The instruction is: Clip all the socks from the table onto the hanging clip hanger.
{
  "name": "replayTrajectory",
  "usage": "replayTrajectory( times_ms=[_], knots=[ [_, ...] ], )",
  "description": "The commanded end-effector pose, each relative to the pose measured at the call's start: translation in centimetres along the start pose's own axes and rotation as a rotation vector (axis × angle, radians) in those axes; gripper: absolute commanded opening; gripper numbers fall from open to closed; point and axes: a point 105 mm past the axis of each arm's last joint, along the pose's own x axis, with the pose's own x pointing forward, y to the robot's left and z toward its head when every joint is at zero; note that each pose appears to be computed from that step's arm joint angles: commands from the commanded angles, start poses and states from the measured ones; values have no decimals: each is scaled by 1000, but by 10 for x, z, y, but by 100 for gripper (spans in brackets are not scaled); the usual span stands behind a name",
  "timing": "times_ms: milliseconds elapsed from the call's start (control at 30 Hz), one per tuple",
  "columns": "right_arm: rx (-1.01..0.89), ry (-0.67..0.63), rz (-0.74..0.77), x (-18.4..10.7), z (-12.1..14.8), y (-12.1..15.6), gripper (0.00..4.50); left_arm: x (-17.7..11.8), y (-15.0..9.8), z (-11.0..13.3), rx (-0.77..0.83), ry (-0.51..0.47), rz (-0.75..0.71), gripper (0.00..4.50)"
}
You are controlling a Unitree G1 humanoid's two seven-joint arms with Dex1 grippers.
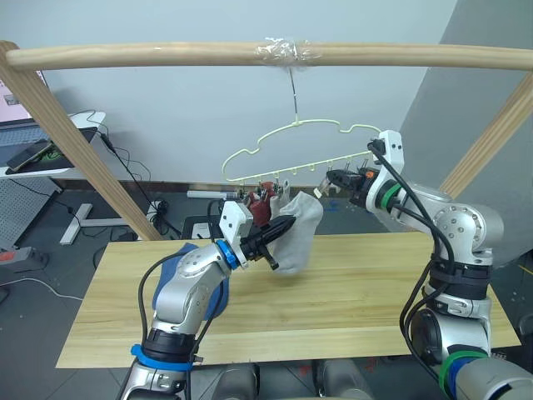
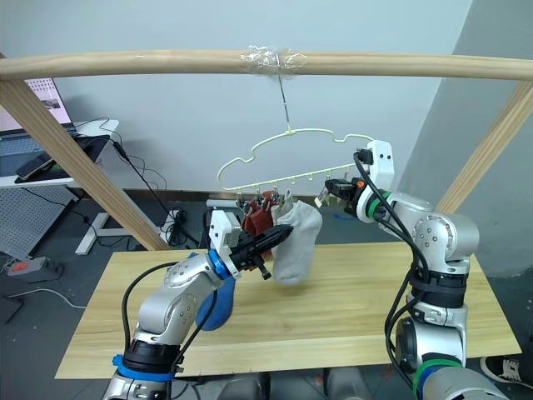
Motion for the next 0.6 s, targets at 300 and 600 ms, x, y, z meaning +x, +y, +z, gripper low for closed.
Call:
replayTrajectory(
  times_ms=[300,600],
  knots=[
    [47,-42,64,-10,20,11,0,1,-6,8,-65,-31,-58,2],
    [173,-21,193,-19,27,19,0,-4,-12,17,-408,-83,-129,2]
  ],
)
